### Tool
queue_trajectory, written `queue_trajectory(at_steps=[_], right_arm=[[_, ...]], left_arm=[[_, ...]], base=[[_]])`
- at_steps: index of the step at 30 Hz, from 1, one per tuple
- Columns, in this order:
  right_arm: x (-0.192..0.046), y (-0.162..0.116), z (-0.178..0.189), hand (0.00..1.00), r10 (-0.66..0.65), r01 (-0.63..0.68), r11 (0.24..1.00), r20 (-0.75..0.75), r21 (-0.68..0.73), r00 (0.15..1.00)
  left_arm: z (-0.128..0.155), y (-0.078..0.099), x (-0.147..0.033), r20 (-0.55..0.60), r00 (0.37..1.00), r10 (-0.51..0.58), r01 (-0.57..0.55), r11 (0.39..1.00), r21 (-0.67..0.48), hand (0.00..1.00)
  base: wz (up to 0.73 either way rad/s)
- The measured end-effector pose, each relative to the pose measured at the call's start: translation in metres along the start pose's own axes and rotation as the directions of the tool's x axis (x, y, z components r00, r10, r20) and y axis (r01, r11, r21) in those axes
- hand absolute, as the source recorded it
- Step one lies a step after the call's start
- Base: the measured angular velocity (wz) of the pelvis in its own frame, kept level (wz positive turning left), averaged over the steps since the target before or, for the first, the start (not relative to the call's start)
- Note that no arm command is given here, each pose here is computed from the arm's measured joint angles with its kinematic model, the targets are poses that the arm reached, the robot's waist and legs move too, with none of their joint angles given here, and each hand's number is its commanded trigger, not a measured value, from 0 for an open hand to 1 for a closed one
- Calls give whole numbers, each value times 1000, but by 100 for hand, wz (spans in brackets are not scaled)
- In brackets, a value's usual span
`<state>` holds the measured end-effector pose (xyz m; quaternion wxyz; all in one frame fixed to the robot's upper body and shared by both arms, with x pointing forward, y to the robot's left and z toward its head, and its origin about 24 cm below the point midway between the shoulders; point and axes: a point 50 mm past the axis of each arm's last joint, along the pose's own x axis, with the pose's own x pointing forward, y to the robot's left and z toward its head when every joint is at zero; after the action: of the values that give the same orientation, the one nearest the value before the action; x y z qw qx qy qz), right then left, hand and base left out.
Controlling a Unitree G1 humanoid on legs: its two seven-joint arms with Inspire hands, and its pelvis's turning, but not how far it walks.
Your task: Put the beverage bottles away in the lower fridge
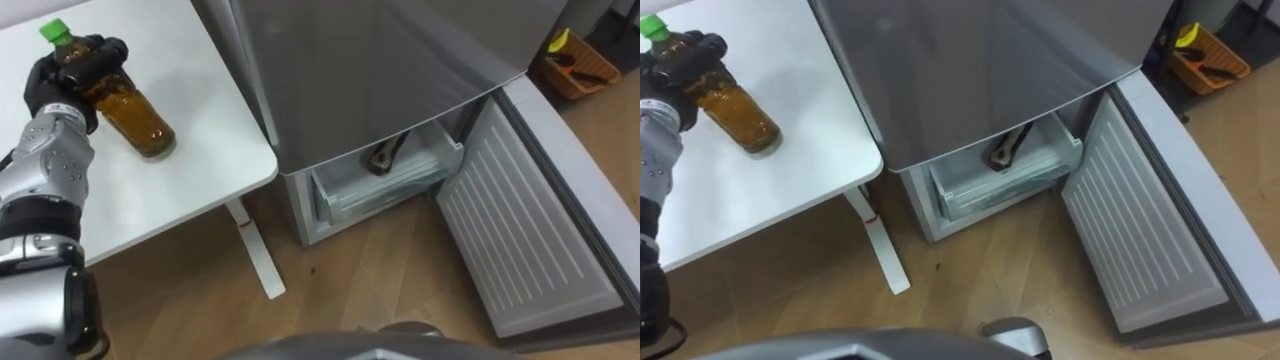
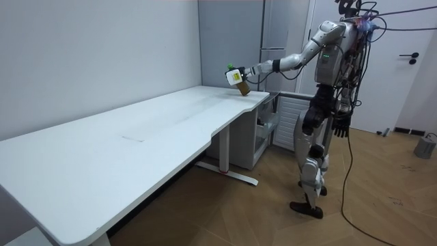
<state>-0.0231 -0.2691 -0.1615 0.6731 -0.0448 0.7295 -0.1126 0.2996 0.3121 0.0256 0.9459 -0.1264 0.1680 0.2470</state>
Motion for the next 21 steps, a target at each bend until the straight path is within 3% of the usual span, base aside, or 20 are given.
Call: queue_trajectory(at_steps=[10,21], right_arm=[[-1,0,10,0,-9,10,1000,44,-14,999],[-1,3,24,0,2,1,1000,93,-31,996]], left_arm=[[1,-7,-1,12,1000,-24,23,998,54,100],[16,-40,-9,87,983,-160,151,984,99,100]], base=[[0],[0]])
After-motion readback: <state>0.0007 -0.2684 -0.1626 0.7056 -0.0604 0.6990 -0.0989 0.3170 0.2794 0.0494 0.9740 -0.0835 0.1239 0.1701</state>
